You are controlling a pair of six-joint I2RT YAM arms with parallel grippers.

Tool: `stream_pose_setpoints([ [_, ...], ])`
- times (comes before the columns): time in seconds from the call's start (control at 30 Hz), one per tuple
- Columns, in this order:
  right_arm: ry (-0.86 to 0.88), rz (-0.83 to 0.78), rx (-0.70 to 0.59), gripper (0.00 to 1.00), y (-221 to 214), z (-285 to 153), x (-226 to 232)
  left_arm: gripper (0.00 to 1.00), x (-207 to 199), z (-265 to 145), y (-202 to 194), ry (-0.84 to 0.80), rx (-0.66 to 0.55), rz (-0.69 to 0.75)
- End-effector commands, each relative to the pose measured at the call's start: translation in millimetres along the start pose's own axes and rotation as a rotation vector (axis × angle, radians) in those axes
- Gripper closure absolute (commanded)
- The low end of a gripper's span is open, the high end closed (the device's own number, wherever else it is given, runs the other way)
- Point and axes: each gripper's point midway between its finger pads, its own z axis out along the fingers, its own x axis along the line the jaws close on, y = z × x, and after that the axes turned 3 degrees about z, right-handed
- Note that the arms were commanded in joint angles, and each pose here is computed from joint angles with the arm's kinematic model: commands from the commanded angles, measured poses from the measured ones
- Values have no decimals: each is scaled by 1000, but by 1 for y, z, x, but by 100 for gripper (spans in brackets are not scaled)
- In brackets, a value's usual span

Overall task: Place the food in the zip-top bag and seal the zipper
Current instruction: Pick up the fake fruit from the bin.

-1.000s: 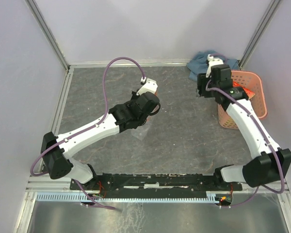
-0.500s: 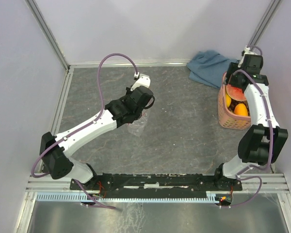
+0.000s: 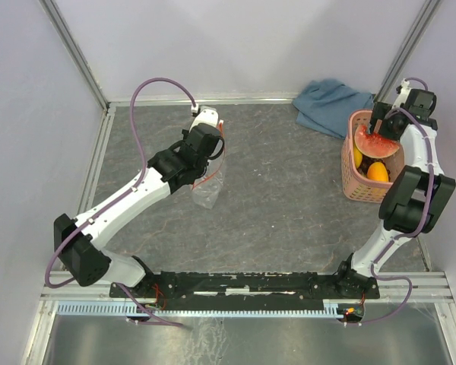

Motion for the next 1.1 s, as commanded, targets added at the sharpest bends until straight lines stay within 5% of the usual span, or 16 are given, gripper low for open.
stream_pose_setpoints([
  [0.0, 76, -121, -106, 2, 28, 4, 9, 97, -7, -1, 10, -40, -20, -8],
  [0.33, 162, -218, -2, 1, 3, 38, 7, 97, -16, 3, 5, -67, 5, 14],
  [0.77, 251, -159, 90, 1, -25, 43, 19, 97, -24, 5, 2, -99, 22, 26],
  [1.07, 238, -112, 121, 28, -30, 44, 19, 97, -26, 4, 2, -113, 25, 27],
])
